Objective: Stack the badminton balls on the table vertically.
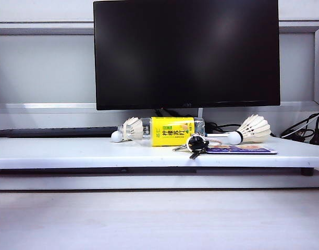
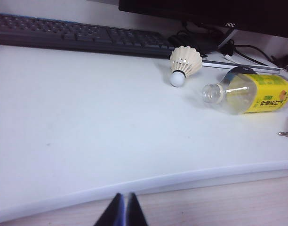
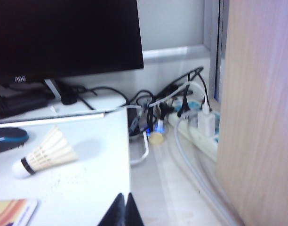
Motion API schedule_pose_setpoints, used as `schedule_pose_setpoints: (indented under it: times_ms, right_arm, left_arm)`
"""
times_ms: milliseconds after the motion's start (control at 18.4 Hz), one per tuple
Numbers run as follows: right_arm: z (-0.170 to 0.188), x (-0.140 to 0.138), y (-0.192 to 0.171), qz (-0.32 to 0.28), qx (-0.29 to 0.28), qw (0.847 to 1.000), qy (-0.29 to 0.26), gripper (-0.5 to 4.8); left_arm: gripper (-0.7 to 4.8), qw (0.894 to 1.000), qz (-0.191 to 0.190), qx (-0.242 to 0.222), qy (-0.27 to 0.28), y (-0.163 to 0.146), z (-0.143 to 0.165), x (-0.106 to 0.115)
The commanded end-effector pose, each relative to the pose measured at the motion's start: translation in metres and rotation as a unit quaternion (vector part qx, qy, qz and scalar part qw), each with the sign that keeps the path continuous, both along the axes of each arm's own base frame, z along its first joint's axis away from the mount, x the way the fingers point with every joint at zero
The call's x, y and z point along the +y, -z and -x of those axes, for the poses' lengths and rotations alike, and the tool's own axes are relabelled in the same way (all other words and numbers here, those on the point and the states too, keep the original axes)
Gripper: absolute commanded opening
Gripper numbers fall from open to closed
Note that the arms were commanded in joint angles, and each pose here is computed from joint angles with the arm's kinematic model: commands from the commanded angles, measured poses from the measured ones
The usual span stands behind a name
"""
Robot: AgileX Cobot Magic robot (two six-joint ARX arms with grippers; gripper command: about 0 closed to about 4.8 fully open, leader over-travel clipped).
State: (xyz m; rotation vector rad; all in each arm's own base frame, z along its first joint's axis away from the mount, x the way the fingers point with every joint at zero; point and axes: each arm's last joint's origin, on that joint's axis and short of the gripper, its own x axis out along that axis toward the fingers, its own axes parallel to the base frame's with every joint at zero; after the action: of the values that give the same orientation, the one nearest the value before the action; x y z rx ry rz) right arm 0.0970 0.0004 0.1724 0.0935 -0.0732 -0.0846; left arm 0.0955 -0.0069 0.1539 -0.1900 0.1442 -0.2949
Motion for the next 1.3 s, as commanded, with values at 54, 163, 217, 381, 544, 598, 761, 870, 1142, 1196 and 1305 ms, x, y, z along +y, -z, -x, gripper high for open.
schedule_pose_setpoints:
  times_ms: [54, 163, 217, 381, 544, 598, 761, 870, 1142, 1196, 1305]
  right_arm:
    - [0.0, 0.0, 0.005, -0.026, 0.016, 1.0, -0.003, 0.0]
    - [0.0, 0.0, 0.006, -0.027, 0.019, 0.999, -0.003, 0.0]
    - [0.0, 0.0, 0.006, -0.027, 0.019, 0.999, -0.003, 0.0]
    - [0.0, 0.0, 0.006, -0.049, 0.017, 0.999, -0.005, 0.0]
    - [-0.001, 0.003, 0.005, -0.15, 0.01, 0.987, -0.056, 0.0]
    - [0.0, 0.005, 0.003, -0.166, 0.005, 0.982, -0.095, 0.03]
    - [0.002, 0.011, -0.008, -0.155, -0.017, 0.967, -0.201, 0.22]
    - [0.006, 0.011, -0.019, -0.155, -0.003, 0.967, -0.203, 0.22]
    - [0.015, 0.01, -0.067, -0.15, 0.094, 0.967, -0.18, 0.22]
    - [0.011, 0.011, -0.08, -0.139, 0.129, 0.963, -0.194, 0.22]
    - [-0.005, 0.014, -0.105, -0.116, 0.205, 0.945, -0.225, 0.22]
  left_arm:
    - [0.25, 1.0, -0.001, -0.003, 0.001, 0.0, 0.0, 0.0]
    - [0.25, 1.0, -0.001, -0.003, 0.001, 0.0, 0.0, 0.0]
    - [0.25, 1.0, -0.001, -0.003, 0.001, 0.0, 0.0, 0.0]
    - [0.25, 1.0, 0.0, -0.004, 0.001, 0.0, 0.0, 0.0]
    - [0.25, 0.996, 0.086, 0.012, -0.007, -0.003, 0.0, 0.0]
    - [0.25, 0.992, 0.128, 0.014, -0.009, -0.005, 0.0, 0.0]
    - [0.26, 0.98, 0.198, -0.015, 0.002, -0.015, 0.0, 0.0]
    - [0.27, 0.978, 0.198, -0.056, 0.037, -0.024, 0.001, -0.002]
    - [1.21, 0.973, 0.185, -0.101, 0.09, -0.042, 0.006, -0.004]
    - [1.26, 0.973, 0.176, -0.105, 0.104, -0.045, 0.007, -0.005]
    - [1.26, 0.971, 0.16, -0.11, 0.136, -0.051, 0.01, -0.007]
